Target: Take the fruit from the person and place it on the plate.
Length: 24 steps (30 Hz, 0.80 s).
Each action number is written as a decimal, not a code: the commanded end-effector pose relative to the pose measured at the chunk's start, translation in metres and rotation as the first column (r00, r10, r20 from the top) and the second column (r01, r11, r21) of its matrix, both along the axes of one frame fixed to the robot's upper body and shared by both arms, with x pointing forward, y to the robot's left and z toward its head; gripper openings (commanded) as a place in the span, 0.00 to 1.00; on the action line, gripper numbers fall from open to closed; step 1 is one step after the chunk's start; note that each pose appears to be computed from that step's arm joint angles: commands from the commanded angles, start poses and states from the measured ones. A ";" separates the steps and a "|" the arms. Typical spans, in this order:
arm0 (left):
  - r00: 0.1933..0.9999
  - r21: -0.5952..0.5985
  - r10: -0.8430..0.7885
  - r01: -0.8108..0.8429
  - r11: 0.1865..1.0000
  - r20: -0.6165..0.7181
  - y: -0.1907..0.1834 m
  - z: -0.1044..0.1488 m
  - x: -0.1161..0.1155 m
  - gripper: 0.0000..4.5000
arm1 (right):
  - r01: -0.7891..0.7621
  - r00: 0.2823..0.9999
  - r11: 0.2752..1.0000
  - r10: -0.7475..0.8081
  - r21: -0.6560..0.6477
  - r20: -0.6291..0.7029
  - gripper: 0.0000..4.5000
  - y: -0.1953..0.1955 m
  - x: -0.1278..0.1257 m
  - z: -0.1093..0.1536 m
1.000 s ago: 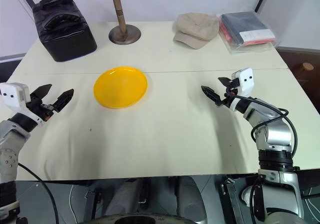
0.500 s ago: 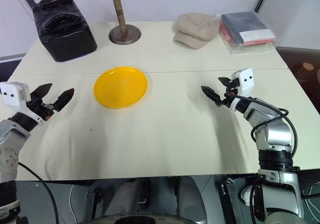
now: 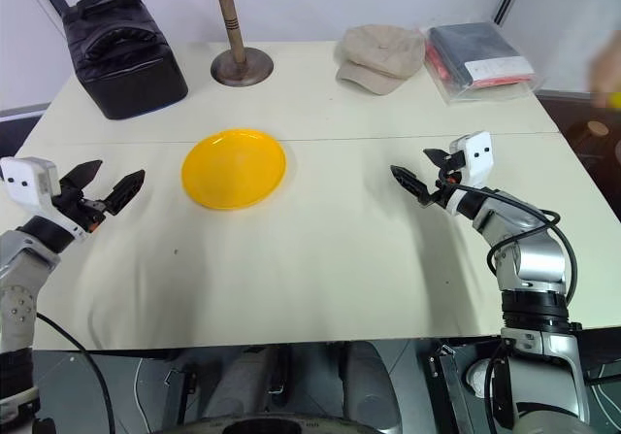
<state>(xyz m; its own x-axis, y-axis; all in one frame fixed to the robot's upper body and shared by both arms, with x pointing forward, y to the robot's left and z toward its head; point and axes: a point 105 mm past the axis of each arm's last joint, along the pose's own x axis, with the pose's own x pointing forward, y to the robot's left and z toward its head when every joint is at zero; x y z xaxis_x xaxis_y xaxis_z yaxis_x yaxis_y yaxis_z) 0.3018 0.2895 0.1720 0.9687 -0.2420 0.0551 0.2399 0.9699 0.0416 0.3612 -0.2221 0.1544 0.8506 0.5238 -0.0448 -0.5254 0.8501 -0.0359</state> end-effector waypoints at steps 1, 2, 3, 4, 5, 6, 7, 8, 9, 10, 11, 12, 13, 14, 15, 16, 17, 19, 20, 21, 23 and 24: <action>0.999 0.032 -0.002 0.001 0.999 0.047 0.000 0.014 -0.001 0.99 | 0.011 0.998 1.000 -0.011 0.001 0.061 1.00 -0.004 0.001 0.016; 0.999 0.032 -0.003 0.001 0.999 0.047 0.000 0.014 -0.001 0.99 | 0.011 0.998 1.000 -0.011 0.001 0.061 1.00 -0.004 0.001 0.016; 0.999 0.032 -0.003 0.002 1.000 0.047 0.000 0.014 -0.001 0.99 | 0.012 0.998 1.000 -0.012 0.001 0.062 1.00 -0.004 0.001 0.016; 0.999 0.032 -0.004 0.002 0.999 0.047 -0.001 0.014 -0.001 0.99 | 0.012 0.998 1.000 -0.012 0.001 0.062 1.00 -0.004 0.001 0.016; 0.999 0.032 -0.005 0.004 0.999 0.048 -0.001 0.015 -0.001 0.99 | 0.012 0.998 1.000 -0.012 0.001 0.062 1.00 -0.004 0.001 0.016; 0.999 0.033 -0.007 0.005 0.999 0.049 -0.001 0.015 0.000 0.99 | 0.012 0.998 1.000 -0.012 0.001 0.062 1.00 -0.005 0.001 0.016; 0.999 0.033 -0.008 0.006 0.999 0.050 -0.002 0.015 0.000 0.99 | 0.012 0.998 1.000 -0.012 0.001 0.062 1.00 -0.005 0.001 0.016; 0.999 0.034 -0.009 0.007 0.999 0.051 -0.002 0.016 0.000 0.99 | 0.012 0.998 1.000 -0.012 0.001 0.062 1.00 -0.005 0.001 0.016; 0.999 0.035 -0.010 0.008 0.999 0.052 -0.002 0.016 0.000 0.99 | 0.012 0.998 1.000 -0.012 0.001 0.062 1.00 -0.005 0.001 0.016; 0.999 0.035 -0.011 0.009 0.999 0.053 -0.002 0.016 0.001 0.99 | 0.012 0.998 1.000 -0.012 0.001 0.062 1.00 -0.005 0.001 0.016; 0.998 0.036 -0.013 0.011 0.999 0.054 -0.003 0.016 0.001 0.99 | 0.011 0.998 1.000 -0.011 0.001 0.062 1.00 -0.005 0.000 0.016; 0.998 0.036 -0.018 0.016 0.999 0.056 -0.003 0.017 0.001 0.99 | 0.010 0.998 1.000 -0.010 0.000 0.062 1.00 -0.004 0.000 0.016; 0.998 0.034 -0.027 0.025 0.999 0.062 -0.005 0.019 0.002 0.99 | 0.010 0.998 1.000 -0.010 -0.001 0.062 1.00 -0.004 0.000 0.016; 0.996 0.031 -0.046 0.044 0.999 0.073 -0.009 0.022 0.003 0.99 | 0.009 0.998 1.000 -0.009 -0.001 0.062 1.00 -0.005 -0.001 0.017; 0.992 0.019 -0.089 0.088 0.996 0.088 -0.016 0.028 0.004 0.99 | 0.008 0.998 1.000 -0.008 -0.002 0.063 1.00 -0.005 -0.002 0.018; 0.979 0.002 -0.174 0.175 0.985 0.108 -0.031 0.036 0.001 0.99 | 0.008 0.998 1.000 -0.008 -0.004 0.063 1.00 -0.005 -0.002 0.018; 0.959 -0.014 -0.256 0.260 0.966 0.122 -0.045 0.042 -0.002 0.99 | 0.009 0.998 1.000 -0.009 -0.005 0.063 1.00 -0.006 -0.003 0.019; 0.883 -0.045 -0.456 0.463 0.885 0.112 -0.078 0.053 -0.016 0.99 | 0.012 0.998 1.000 -0.011 -0.009 0.061 1.00 -0.007 -0.004 0.019; 0.838 -0.068 -0.536 0.543 0.837 0.104 -0.091 0.058 -0.023 0.99 | 0.013 0.998 1.000 -0.013 -0.010 0.061 1.00 -0.008 -0.005 0.019; 0.801 -0.078 -0.591 0.598 0.798 0.095 -0.099 0.062 -0.028 0.99 | 0.015 0.998 1.000 -0.015 -0.011 0.061 1.00 -0.008 -0.005 0.019; 0.766 -0.078 -0.639 0.643 0.762 0.069 -0.105 0.064 -0.029 0.99 | 0.020 0.998 1.000 -0.019 -0.013 0.062 1.00 -0.010 -0.006 0.020; 0.765 -0.074 -0.641 0.644 0.762 0.060 -0.104 0.065 -0.027 0.99 | 0.022 0.998 1.000 -0.021 -0.014 0.062 1.00 -0.010 -0.007 0.020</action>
